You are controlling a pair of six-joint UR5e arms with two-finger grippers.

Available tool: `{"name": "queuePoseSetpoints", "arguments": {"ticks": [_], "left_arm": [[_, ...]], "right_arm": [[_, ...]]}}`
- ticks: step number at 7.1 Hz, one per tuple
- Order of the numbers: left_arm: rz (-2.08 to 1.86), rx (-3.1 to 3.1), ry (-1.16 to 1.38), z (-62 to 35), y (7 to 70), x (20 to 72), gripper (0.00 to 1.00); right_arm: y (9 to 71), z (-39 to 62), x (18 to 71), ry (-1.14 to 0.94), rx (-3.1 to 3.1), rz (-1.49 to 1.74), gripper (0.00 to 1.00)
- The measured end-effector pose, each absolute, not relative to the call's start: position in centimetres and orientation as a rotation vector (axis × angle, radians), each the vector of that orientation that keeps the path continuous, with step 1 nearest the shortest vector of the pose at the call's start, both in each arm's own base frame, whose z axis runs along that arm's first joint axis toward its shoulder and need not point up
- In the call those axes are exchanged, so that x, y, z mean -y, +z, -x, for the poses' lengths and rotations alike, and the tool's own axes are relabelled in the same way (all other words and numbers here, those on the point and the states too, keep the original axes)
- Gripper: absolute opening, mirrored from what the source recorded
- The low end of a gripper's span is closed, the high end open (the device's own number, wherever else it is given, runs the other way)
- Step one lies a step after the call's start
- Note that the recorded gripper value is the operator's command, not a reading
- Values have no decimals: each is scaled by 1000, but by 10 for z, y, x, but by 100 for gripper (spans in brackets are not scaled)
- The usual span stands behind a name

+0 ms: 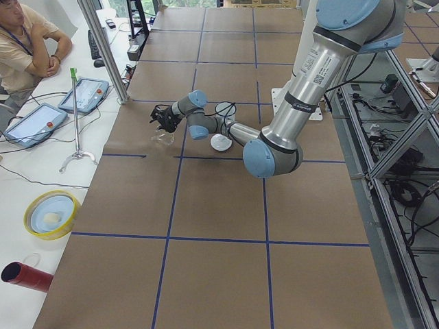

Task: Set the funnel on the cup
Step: 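Move the left gripper to the clear glass funnel and grasp its rim, then lift the glass funnel off the table with the left gripper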

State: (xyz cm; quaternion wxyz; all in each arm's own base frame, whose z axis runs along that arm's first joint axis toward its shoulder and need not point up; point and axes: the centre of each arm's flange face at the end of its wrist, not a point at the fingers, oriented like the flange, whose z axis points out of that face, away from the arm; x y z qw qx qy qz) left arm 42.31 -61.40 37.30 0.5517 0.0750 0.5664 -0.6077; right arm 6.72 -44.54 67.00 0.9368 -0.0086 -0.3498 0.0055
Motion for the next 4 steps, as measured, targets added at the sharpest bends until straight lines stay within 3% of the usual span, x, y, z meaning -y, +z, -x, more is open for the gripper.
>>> {"name": "queuePoseSetpoints", "arguments": {"ticks": [4], "left_arm": [[-182, -1373, -1429, -418, 365, 614, 0]], "right_arm": [[670, -67, 445, 11, 715, 18, 100]]}}
